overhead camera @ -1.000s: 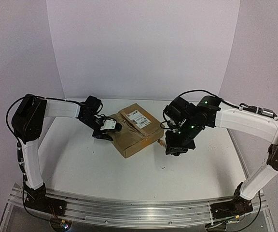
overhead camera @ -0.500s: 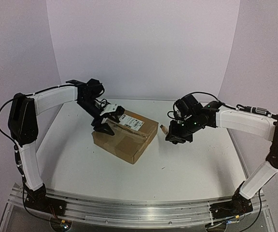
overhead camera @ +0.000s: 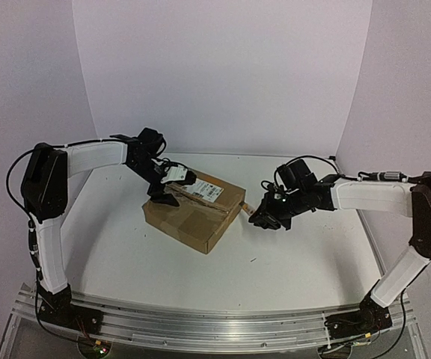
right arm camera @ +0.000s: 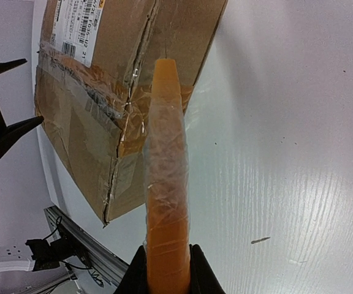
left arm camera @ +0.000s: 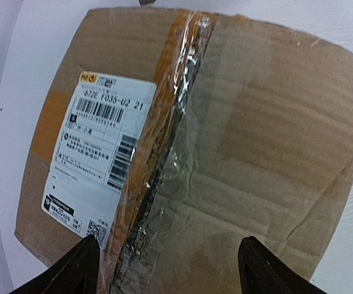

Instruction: Unpack the express box

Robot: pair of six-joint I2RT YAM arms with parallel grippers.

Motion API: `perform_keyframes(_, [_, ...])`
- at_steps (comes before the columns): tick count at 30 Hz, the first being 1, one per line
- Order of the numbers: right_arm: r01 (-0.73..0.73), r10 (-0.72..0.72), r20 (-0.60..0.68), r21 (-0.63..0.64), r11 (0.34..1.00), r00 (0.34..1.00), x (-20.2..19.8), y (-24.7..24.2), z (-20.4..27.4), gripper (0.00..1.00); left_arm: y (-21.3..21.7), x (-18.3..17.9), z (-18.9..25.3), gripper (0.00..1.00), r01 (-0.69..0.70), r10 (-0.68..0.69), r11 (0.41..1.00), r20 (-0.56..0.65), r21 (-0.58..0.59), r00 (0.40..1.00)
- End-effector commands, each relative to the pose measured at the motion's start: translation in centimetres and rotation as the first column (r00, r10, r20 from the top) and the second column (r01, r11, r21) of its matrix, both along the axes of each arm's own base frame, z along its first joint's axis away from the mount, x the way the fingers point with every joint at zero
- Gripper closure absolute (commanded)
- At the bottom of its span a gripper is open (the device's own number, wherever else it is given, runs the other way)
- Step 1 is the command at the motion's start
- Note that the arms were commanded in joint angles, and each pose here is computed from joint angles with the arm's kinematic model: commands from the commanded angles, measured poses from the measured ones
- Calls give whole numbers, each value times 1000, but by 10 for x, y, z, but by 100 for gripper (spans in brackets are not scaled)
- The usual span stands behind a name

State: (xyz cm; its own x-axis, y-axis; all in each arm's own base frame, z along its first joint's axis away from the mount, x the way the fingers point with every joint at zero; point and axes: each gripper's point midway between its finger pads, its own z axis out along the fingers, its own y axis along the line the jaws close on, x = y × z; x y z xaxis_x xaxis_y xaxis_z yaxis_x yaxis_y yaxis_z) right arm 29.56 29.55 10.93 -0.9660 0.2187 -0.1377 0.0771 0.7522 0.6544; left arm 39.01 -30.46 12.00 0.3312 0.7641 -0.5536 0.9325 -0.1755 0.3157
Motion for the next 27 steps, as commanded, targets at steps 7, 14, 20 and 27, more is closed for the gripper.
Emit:
perform_keyframes(7, [-21, 16, 74, 69, 997, 997, 42, 24, 3, 100, 19, -15, -44, 21, -19, 30, 992, -87, 127, 996])
perform_keyframes(14, [-51, 42, 94, 99, 994, 995, 57, 26, 9, 100, 13, -84, -44, 23, 76, -50, 989, -202, 126, 978])
perform_keyframes(20, [-80, 72, 71, 131, 988, 995, 38, 18, 12, 100, -15, -66, 2, 20, 48, -47, 999, -48, 11, 998])
perform_keyframes(27, [-140, 124, 94, 190, 972, 988, 22, 20, 32, 100, -42, -7, 18, 25, -144, 148, 989, 149, -41, 978])
